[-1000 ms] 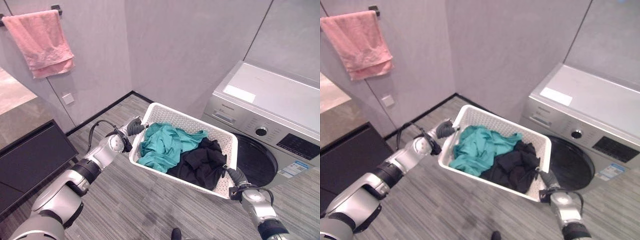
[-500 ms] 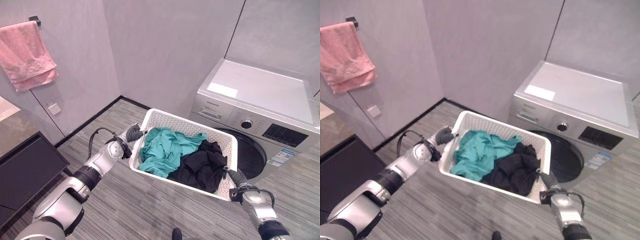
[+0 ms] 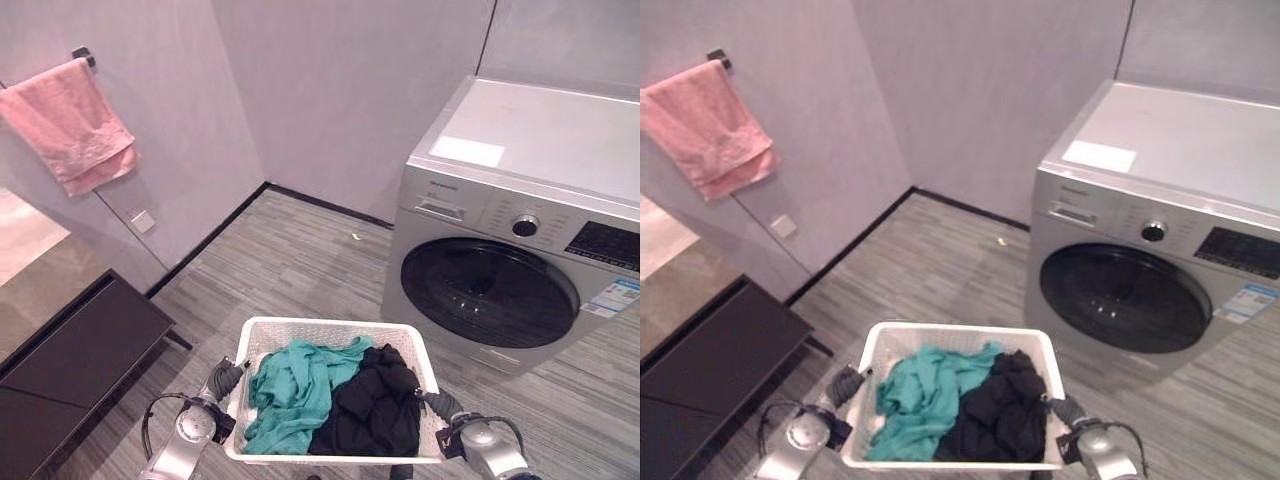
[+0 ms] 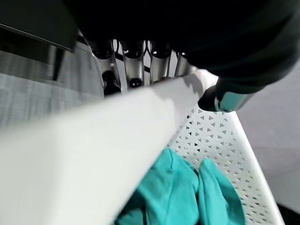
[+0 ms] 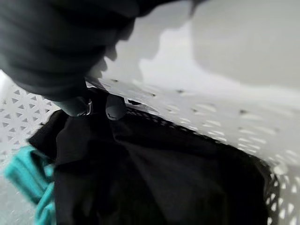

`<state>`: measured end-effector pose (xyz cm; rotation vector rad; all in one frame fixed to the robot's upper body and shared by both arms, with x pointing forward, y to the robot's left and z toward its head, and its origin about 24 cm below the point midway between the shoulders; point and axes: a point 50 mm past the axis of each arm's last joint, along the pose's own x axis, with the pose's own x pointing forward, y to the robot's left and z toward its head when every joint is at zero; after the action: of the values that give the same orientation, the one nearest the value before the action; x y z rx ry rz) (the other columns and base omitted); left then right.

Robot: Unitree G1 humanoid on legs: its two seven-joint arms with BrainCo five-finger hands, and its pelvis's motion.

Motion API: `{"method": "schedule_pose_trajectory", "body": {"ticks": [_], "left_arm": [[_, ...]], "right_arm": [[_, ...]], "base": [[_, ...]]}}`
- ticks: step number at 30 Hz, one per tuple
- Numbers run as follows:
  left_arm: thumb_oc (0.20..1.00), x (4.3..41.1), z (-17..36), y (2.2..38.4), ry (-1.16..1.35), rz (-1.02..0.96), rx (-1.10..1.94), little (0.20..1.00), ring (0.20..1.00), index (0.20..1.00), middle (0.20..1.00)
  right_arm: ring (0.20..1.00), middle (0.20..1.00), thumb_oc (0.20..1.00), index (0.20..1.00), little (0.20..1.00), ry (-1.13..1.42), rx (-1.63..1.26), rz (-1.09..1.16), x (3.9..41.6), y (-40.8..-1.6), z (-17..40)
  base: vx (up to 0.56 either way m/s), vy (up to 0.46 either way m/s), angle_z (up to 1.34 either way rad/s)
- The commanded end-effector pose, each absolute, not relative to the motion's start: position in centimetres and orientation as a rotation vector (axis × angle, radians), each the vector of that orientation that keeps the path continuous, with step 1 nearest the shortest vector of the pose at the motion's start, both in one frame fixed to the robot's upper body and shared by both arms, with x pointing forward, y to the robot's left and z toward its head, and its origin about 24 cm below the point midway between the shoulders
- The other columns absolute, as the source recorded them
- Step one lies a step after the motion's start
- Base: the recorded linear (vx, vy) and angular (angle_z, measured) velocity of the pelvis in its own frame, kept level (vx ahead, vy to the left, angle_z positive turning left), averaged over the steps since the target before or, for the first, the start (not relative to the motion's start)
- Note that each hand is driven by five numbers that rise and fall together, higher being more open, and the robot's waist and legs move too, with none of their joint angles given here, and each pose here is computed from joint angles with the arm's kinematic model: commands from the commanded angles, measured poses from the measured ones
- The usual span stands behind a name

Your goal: Grab the laundry basket,head to the washer,open it,put in the laundry and shut it.

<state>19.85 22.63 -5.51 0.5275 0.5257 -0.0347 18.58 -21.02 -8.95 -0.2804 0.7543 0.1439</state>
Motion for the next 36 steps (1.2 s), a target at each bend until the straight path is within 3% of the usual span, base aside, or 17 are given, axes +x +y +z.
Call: {"method": "schedule_pose_trajectory", "body": {"ticks": [1,8,15,21,27,36], "left_arm": [[0.2,24.0,-0.4,24.7,0.277,0.112,0.549,0.2,0.2,0.2,0.2],[0.2,23.8,0.7,26.2,0.245,0.172,0.565,0.2,0.2,0.2,0.2],[0.2,24.0,5.4,28.5,0.062,0.317,0.589,0.2,0.2,0.2,0.2],[0.2,21.7,10.0,31.2,-0.095,0.463,0.685,0.2,0.2,0.2,0.2],[0.2,20.2,13.3,32.1,-0.176,0.467,0.784,0.2,0.2,0.2,0.2],[0.2,27.9,20.7,27.7,-0.485,0.344,0.767,0.2,0.2,0.2,0.2]], "right_arm": [[0.2,0.2,0.2,0.2,0.2,0.439,-0.281,0.093,23.5,-22.0,-3.5],[0.2,0.2,0.2,0.2,0.2,0.288,-0.325,0.096,24.0,-22.2,-0.1],[0.2,0.2,0.2,0.2,0.2,0.017,-0.37,0.126,23.9,-22.4,6.2],[0.2,0.2,0.2,0.2,0.2,-0.217,-0.435,0.163,22.1,-23.3,12.4],[0.2,0.2,0.2,0.2,0.2,-0.301,-0.444,0.107,21.2,-25.0,15.1],[0.2,0.2,0.2,0.2,0.2,-0.309,-0.449,-0.036,25.1,-26.3,15.9]], "base": [[0.0,0.026,0.03],[-0.04,0.04,-0.07],[-0.11,0.061,-0.22],[-0.04,0.111,-0.2],[0.04,0.152,-0.14],[0.05,0.096,0.05]]}}
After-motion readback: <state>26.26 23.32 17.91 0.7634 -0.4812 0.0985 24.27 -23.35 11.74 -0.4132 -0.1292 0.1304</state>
